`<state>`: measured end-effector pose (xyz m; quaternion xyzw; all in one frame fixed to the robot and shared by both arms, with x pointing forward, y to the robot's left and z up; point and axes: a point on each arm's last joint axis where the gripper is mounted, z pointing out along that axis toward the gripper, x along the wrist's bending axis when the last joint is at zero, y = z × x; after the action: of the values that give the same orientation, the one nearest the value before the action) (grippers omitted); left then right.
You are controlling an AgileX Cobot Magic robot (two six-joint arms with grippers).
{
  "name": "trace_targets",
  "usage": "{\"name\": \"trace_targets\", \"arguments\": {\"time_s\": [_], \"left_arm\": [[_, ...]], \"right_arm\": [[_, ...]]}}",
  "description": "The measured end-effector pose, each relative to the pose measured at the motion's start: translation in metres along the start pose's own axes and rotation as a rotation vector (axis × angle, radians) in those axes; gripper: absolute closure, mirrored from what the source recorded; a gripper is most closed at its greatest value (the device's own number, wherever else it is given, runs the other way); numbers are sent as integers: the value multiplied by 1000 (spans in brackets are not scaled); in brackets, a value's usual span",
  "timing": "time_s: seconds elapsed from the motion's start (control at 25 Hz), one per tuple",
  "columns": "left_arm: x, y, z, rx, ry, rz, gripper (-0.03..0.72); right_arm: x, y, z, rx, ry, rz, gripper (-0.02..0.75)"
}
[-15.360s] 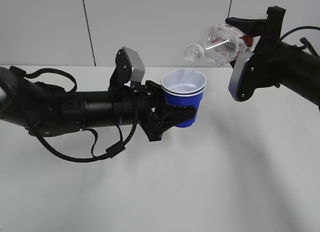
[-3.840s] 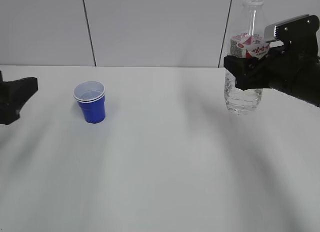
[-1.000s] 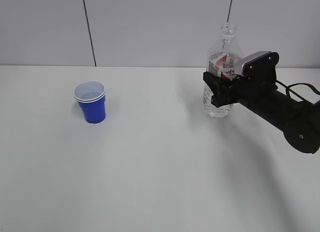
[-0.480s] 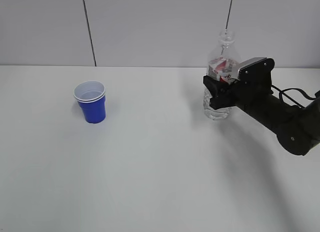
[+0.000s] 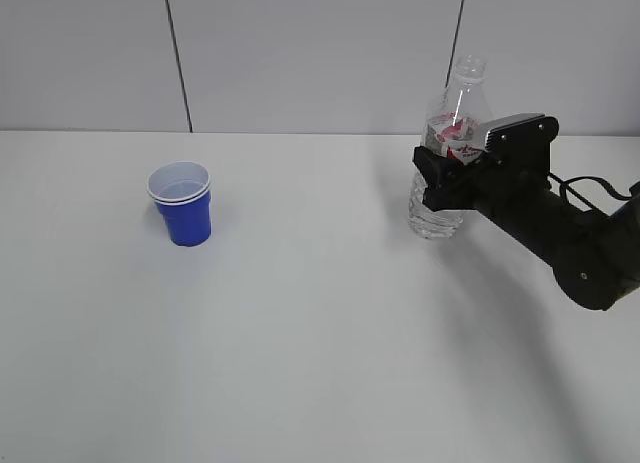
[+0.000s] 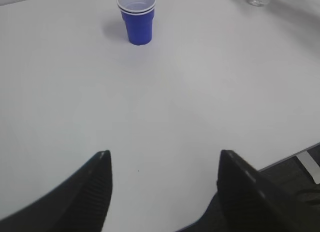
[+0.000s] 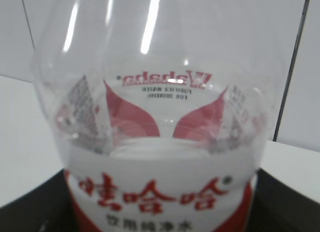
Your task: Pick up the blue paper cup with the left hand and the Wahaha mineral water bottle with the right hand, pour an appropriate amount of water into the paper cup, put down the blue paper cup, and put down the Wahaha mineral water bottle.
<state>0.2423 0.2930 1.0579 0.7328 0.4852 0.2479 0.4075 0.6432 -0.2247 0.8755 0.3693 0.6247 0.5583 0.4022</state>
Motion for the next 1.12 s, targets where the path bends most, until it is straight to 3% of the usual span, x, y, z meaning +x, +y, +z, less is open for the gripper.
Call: {"name": "trace_targets", "arguments": {"time_s": [0.2, 0.52, 1.12], "left_arm": [[0, 0, 0, 0, 0, 0, 190], [0, 0, 0, 0, 0, 0, 190], [0, 0, 0, 0, 0, 0, 190]], "right_arm": [[0, -1, 1, -7, 3, 0, 262], [3, -15, 2, -5, 25, 16, 148], [6, -23, -4, 27, 27, 29, 137]]}}
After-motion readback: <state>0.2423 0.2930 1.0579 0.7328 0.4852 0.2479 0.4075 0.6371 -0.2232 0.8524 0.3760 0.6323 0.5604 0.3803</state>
